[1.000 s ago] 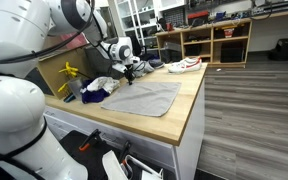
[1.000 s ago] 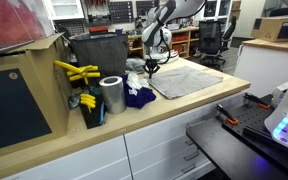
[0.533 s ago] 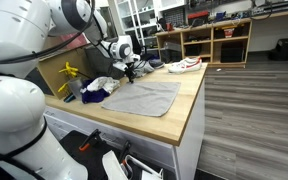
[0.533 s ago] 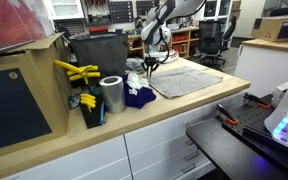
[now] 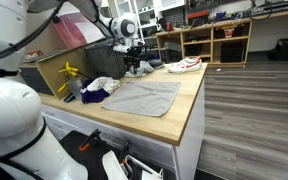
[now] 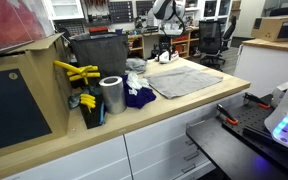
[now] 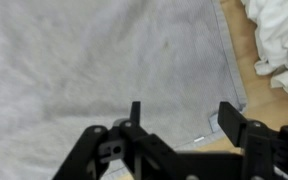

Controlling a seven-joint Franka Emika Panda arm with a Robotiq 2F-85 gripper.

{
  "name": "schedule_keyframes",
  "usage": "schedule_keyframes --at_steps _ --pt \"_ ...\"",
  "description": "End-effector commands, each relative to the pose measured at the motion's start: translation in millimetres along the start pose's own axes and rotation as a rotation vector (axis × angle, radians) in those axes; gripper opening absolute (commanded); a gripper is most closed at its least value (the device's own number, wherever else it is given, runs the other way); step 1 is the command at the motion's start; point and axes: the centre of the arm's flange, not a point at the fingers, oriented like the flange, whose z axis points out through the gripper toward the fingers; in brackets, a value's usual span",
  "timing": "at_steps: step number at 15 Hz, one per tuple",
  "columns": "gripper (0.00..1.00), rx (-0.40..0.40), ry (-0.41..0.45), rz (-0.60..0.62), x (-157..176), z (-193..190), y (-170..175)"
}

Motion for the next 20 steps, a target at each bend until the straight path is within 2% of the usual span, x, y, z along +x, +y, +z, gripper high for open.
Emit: schedule_keyframes --at_steps 1,4,10,14,17,20 --pt "1.00 -0.056 -0.105 -0.031 -52 -61 48" --pt "1.00 -0.110 -0.151 -0.063 -77 -94 69" --pt "1.00 -0.197 -0.138 -0.121 -123 -124 84" --pt "1.00 -0.248 -0.069 -0.149 -162 -143 88" --pt "1.00 -0.281 0.029 -0.168 -193 -159 89" --pt "1.00 -0.261 0.115 -0.178 -220 -171 95"
